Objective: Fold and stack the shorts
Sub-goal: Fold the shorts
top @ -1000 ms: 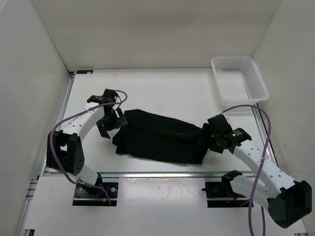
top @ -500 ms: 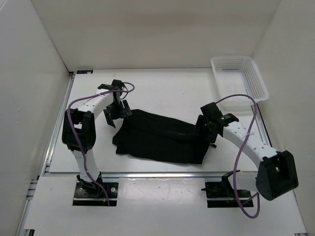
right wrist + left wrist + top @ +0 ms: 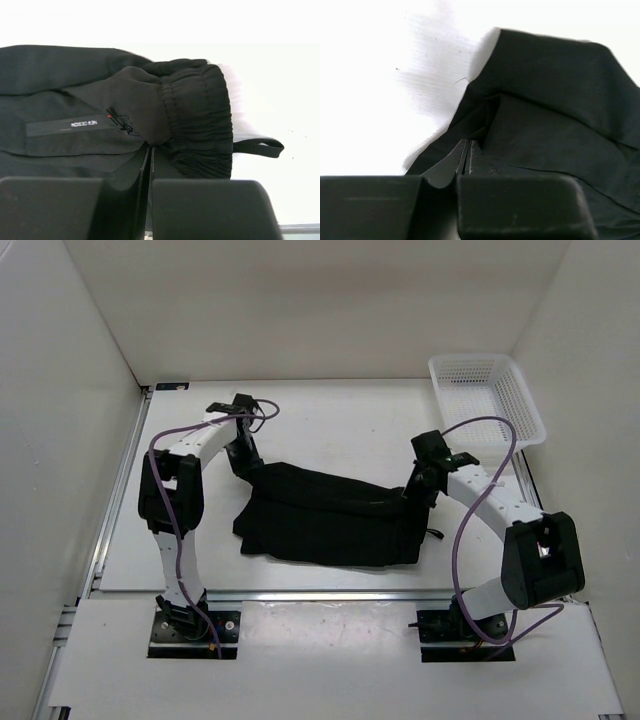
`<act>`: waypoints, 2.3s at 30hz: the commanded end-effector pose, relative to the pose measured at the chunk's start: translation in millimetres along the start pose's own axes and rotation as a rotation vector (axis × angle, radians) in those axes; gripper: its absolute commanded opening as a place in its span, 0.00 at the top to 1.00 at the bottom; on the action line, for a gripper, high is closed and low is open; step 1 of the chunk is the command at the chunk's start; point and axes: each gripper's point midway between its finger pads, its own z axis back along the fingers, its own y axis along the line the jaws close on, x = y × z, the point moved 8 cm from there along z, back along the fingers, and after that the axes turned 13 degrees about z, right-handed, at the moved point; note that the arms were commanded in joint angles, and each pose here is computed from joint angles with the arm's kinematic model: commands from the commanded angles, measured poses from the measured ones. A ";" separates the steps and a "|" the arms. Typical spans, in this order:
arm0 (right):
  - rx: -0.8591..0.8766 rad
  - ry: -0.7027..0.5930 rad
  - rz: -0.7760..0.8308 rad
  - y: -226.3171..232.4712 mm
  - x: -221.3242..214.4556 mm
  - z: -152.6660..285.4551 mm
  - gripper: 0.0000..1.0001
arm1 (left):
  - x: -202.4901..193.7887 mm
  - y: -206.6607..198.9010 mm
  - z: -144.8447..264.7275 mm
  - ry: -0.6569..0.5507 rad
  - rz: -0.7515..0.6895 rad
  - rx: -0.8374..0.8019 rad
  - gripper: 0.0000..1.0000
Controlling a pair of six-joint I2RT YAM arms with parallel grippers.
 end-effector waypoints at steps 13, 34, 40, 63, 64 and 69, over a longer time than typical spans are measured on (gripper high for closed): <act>0.036 -0.148 0.004 12.0 43.8 34.6 1.00 | 34.3 -25.7 53.8 -0.145 0.010 -0.115 0.90; 0.026 -0.133 0.005 12.4 44.6 28.7 1.00 | -3.2 -16.9 -4.5 0.061 -0.094 -0.120 0.39; 0.026 -0.133 0.005 12.4 44.6 28.7 1.00 | -3.6 -16.7 -4.4 0.066 -0.114 -0.127 0.90; 0.018 -0.250 0.056 20.6 84.3 44.7 0.13 | 65.5 -30.2 56.6 -0.067 0.012 -0.220 0.11; 0.015 -0.256 0.072 20.1 79.6 47.2 0.13 | 62.5 -23.7 70.9 -0.107 0.025 -0.213 0.11; -0.001 -0.234 0.124 14.0 57.5 45.1 0.59 | 30.3 -26.2 98.7 -0.155 -0.015 -0.240 0.29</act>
